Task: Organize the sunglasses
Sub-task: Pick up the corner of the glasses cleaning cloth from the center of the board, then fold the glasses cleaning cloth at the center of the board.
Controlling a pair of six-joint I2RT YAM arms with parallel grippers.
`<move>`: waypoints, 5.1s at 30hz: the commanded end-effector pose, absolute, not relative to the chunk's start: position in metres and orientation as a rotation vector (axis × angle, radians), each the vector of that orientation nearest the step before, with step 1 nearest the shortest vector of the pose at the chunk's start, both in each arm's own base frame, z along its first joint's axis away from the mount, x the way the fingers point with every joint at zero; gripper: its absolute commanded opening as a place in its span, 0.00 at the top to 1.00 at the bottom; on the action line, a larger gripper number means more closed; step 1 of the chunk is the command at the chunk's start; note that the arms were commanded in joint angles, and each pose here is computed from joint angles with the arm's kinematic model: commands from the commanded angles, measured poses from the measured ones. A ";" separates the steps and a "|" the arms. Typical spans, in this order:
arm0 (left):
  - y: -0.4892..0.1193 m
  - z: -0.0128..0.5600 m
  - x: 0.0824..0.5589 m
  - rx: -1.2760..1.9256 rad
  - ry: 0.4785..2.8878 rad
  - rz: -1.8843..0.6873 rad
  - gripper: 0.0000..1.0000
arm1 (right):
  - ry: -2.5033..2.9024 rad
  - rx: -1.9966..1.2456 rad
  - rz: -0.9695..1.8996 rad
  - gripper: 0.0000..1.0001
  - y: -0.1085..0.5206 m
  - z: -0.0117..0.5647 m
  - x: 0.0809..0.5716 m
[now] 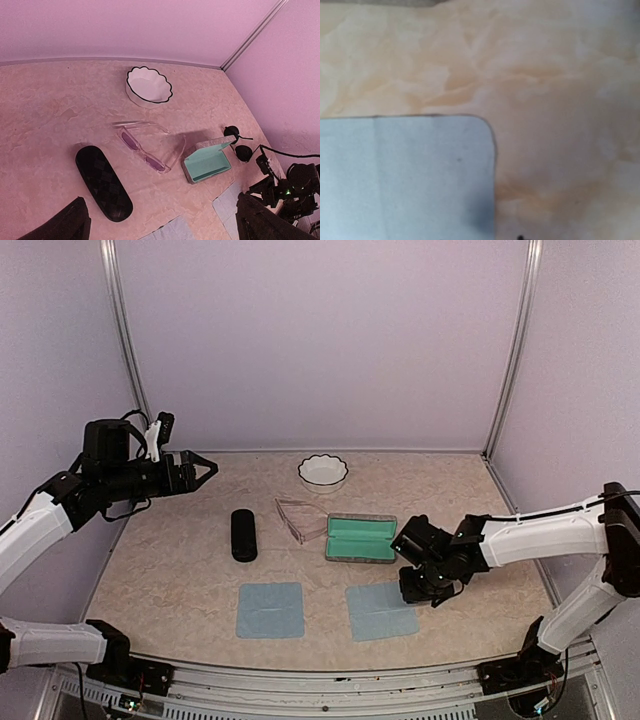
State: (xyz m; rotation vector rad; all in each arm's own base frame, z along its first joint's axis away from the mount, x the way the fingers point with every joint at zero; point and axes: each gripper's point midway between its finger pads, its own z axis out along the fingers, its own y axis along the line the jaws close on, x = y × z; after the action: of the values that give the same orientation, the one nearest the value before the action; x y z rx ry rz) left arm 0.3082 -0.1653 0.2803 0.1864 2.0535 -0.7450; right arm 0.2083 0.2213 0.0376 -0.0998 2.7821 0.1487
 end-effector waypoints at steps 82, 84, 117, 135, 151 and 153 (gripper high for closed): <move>-0.160 0.272 0.308 0.196 2.047 -0.713 0.01 | 2.816 -0.351 0.297 1.00 0.267 0.046 0.204; -0.159 0.272 0.308 0.197 2.047 -0.708 0.01 | 2.836 -0.373 0.328 1.00 0.274 0.043 0.199; -0.154 0.274 0.300 0.198 2.040 -0.687 0.01 | 2.867 -0.429 0.416 1.00 0.304 0.037 0.194; -0.153 0.269 0.300 0.197 2.050 -0.682 0.01 | 2.899 -0.468 0.424 0.86 0.311 0.029 0.189; -0.157 0.269 0.302 0.197 2.048 -0.704 0.01 | 2.905 -0.590 0.592 0.83 0.315 0.038 0.158; -0.157 0.270 0.302 0.198 2.046 -0.706 0.01 | 2.887 -0.560 0.569 0.82 0.310 0.044 0.161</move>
State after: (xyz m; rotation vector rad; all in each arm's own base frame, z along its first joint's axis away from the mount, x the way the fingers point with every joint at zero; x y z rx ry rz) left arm 0.3000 -0.1575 0.2681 0.1943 2.0627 -0.7048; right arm 0.1646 0.3110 0.0278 -0.5461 2.9333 0.5438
